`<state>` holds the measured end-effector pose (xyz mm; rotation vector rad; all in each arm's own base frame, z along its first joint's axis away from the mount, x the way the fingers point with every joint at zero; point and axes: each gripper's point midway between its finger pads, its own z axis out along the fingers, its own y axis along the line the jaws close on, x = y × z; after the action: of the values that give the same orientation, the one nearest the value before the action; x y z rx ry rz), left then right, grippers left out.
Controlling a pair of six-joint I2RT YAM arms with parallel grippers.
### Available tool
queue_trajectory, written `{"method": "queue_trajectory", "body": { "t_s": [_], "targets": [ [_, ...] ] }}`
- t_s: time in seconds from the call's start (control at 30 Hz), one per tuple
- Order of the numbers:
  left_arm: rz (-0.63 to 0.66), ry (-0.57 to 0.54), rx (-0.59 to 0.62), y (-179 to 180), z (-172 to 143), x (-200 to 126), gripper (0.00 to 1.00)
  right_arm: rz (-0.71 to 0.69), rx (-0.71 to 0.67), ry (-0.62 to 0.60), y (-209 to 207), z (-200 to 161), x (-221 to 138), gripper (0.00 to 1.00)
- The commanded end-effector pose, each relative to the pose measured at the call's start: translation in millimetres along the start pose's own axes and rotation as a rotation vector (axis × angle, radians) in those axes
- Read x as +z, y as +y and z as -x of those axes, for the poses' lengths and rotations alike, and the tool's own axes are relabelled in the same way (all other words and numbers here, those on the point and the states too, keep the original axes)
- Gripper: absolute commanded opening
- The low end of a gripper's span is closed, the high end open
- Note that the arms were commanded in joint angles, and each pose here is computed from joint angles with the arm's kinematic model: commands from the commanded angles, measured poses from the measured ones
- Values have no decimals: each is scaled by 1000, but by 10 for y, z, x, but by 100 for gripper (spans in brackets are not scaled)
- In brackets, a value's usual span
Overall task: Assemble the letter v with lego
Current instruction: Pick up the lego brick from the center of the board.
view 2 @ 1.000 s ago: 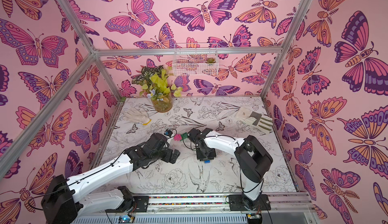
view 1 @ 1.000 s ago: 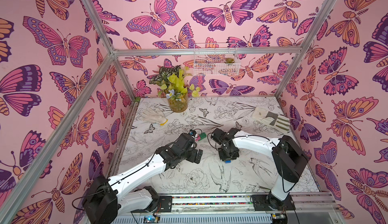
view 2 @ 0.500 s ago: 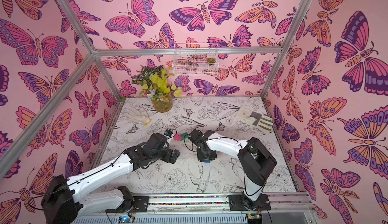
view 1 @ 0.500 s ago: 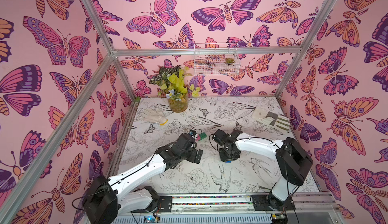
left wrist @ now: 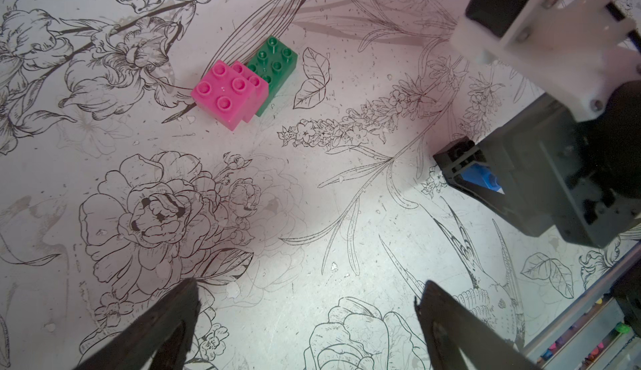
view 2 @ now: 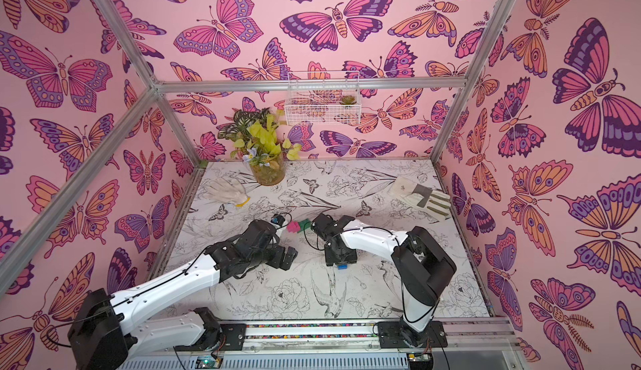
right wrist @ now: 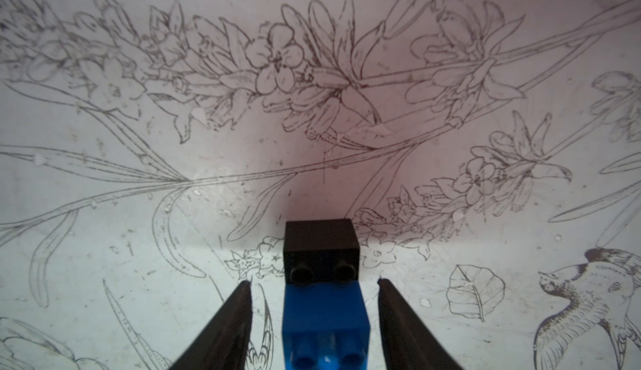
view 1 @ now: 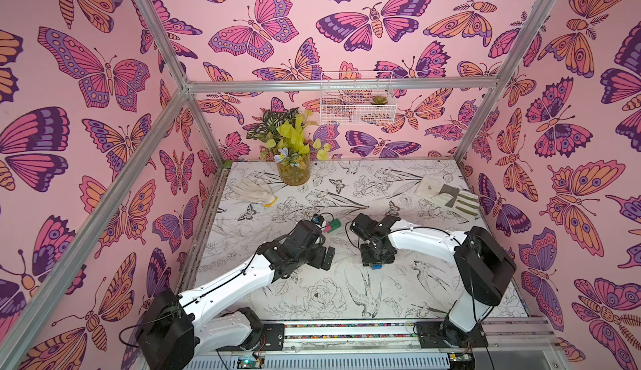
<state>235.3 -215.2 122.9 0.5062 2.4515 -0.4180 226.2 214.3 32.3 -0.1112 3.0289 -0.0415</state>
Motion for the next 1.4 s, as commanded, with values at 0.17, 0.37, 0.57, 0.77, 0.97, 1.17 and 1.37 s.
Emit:
{"method": "queue_trajectory", "body": {
  "t_s": [0.17,0.37,0.57,0.77,0.97,1.17,1.37],
  "targets": [
    [22,43,2,50,-143,44,100,-38,15,23,-60,-65,200,52],
    [30,48,4,64,-157,59,100,-31,25,18,-68,-63,242,48],
    [35,52,2,76,-171,67,100,-32,32,7,-121,-58,254,46],
    [40,68,7,75,-182,113,100,-29,42,-4,-192,-36,255,45],
    [41,69,5,80,-189,112,100,-16,38,5,-191,-65,274,27],
    [48,68,3,93,-194,110,100,10,33,3,-156,-70,257,19],
    [55,60,1,106,-178,96,100,68,-32,-27,-55,15,81,16]
  ]
}}
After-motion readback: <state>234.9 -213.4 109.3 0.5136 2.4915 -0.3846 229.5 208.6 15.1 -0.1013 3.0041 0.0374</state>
